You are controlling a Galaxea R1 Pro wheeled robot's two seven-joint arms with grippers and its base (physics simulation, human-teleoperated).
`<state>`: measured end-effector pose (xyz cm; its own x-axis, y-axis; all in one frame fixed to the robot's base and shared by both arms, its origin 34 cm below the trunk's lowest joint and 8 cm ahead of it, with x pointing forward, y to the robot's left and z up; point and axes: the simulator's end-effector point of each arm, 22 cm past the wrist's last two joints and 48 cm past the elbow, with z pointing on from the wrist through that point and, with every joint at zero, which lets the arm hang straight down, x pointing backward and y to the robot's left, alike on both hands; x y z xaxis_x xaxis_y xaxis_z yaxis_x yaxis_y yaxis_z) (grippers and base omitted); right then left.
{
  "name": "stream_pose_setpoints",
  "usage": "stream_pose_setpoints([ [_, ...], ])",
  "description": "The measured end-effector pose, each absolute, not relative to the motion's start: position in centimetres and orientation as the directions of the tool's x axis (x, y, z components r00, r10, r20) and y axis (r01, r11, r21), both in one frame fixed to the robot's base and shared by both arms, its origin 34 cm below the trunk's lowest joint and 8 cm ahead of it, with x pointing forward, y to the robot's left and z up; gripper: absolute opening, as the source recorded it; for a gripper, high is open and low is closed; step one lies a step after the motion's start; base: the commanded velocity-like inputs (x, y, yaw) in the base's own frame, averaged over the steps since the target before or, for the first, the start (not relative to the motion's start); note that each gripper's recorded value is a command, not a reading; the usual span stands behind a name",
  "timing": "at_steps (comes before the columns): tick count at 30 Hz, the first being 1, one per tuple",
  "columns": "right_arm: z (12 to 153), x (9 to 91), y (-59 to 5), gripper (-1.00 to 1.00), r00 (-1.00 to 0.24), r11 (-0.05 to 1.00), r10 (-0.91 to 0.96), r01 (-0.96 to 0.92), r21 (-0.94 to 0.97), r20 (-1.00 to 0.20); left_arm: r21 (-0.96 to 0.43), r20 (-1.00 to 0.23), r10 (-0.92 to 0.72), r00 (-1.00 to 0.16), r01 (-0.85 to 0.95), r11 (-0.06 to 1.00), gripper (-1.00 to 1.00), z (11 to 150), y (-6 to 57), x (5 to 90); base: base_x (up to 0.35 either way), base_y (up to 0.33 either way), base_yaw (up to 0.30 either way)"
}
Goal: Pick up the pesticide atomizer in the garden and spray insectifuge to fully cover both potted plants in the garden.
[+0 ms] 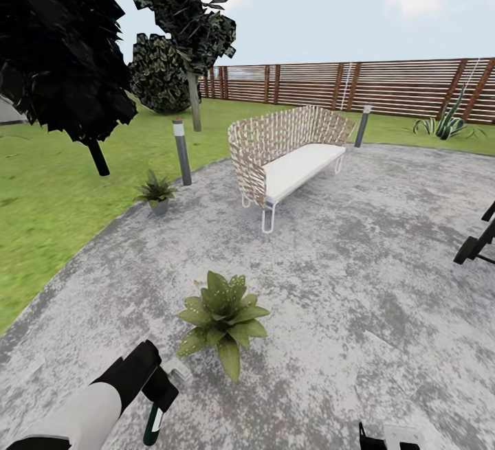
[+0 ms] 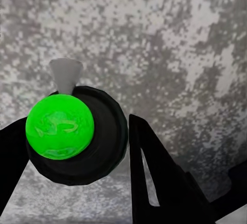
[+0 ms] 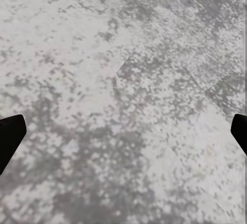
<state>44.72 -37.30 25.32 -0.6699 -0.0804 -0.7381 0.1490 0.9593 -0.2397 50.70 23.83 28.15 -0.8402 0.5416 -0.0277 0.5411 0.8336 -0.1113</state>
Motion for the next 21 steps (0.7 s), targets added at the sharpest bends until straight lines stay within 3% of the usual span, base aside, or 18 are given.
stream_pose_setpoints([
  [12, 25.3, 44.7, -37.2, 1.0, -0.67, 0.96, -0.08, 0.148, -0.238, -0.738, -0.152, -0.132, 0.476, -0.869, 0.492, 0.857, -1.0, 29.9, 21.8, 53.6, 0.0, 0.0, 0.009],
  [21, 25.3, 44.8, -37.0, 1.0, -0.67, 0.961, -0.078, 0.148, -0.236, -0.739, -0.152, -0.133, 0.478, -0.868, 0.494, 0.856, -1.0, 29.9, 21.8, 53.6, 0.0, 0.0, 0.259],
])
